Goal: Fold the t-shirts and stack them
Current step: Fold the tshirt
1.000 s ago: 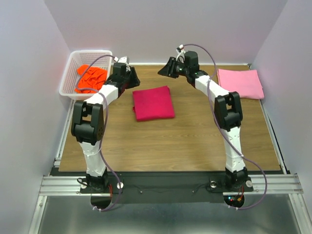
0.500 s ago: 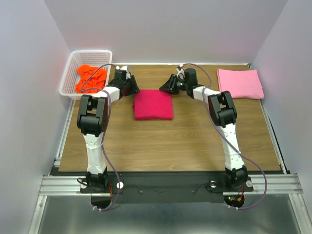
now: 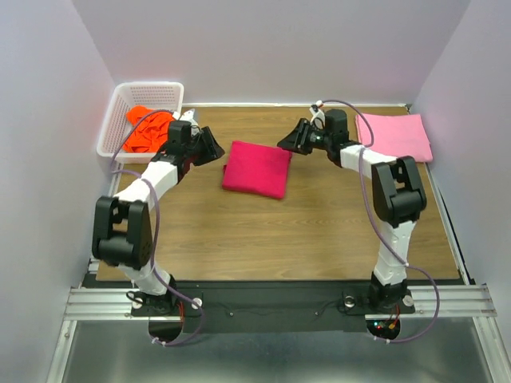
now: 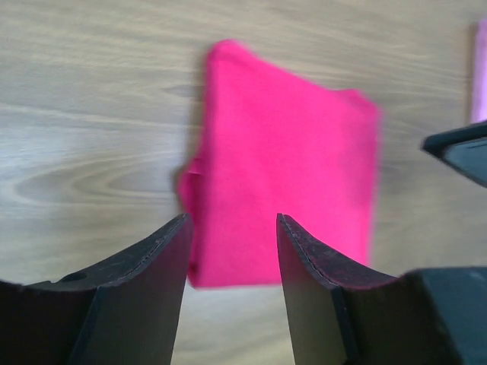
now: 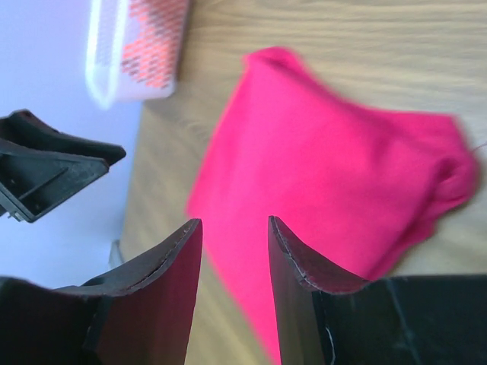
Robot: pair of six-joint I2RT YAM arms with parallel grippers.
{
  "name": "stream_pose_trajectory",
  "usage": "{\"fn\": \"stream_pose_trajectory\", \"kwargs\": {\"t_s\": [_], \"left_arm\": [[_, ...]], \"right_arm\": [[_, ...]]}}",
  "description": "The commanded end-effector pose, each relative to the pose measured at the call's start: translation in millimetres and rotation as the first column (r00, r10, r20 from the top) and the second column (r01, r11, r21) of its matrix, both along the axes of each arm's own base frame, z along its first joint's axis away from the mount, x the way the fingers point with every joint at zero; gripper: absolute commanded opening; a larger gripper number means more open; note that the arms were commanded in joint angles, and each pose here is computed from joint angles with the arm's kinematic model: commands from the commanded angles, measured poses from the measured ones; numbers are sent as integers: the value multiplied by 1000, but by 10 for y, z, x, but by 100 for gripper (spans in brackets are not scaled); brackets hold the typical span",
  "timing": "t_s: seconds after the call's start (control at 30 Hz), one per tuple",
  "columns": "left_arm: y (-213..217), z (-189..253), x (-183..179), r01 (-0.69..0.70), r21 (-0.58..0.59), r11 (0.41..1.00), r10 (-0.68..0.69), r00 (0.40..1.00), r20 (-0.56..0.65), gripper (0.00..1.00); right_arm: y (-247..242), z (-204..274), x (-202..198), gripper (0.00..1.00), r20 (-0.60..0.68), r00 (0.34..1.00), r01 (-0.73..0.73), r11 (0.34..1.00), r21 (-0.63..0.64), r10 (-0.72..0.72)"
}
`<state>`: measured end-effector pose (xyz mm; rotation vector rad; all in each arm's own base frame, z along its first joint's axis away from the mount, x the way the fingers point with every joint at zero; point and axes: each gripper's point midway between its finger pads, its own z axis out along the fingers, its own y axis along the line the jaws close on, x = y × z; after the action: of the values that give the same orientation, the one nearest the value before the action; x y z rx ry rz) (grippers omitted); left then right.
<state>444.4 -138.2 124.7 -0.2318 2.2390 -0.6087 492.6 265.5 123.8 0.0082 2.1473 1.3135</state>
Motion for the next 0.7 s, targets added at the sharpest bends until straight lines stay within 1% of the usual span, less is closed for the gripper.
{"fn": "stream_pose_trajectory", "kwargs": {"t_s": [0.0, 0.03, 0.1, 0.13, 0.17, 0.2, 0.3, 0.33, 0.37, 0.5, 0.67], "left_arm": [[-261, 350, -292, 85, -69, 994, -79, 994, 80, 59], [-329, 263, -381, 100, -69, 993, -96, 993, 62, 59], [-383, 157, -456, 113, -83, 990, -110, 993, 43, 56], [-397, 134, -455, 119, -89, 989, -115, 992, 49, 52], [-396, 23, -486, 117, -93, 989, -115, 993, 27, 38], [-405, -16, -487, 119, -94, 988, -117, 993, 25, 35], [-372, -288, -466, 113, -63, 992, -114, 993, -19, 34], [-363, -375, -464, 110, -55, 992, -112, 993, -39, 27], [-355, -519, -469, 107, -50, 993, -110, 991, -74, 27], [-333, -750, -531, 71, -54, 996, -78, 987, -143, 26], [-157, -954, -716, 8, 14, 1000, -5, 973, -229, 26]], "right_arm": [[149, 509, -350, 46, 133, 988, -80, 996, 28, 75], [157, 409, -465, 46, 100, 991, -88, 996, 31, 85], [269, 404, -642, 45, 99, 986, -137, 990, 43, 132], [336, 296, -781, 45, 71, 985, -163, 986, 44, 160], [368, 288, -822, 45, 79, 982, -174, 983, 51, 170], [394, 234, -886, 45, 71, 981, -187, 981, 56, 183], [401, -16, -1003, 43, 22, 983, -181, 982, 58, 180], [385, -99, -1010, 43, 14, 984, -175, 983, 45, 175], [365, -221, -1013, 43, -4, 987, -163, 986, 30, 163], [305, -571, -1098, 41, -63, 986, -155, 988, -8, 154], [147, -900, -1173, 40, -124, 988, -100, 992, -77, 90]]}}
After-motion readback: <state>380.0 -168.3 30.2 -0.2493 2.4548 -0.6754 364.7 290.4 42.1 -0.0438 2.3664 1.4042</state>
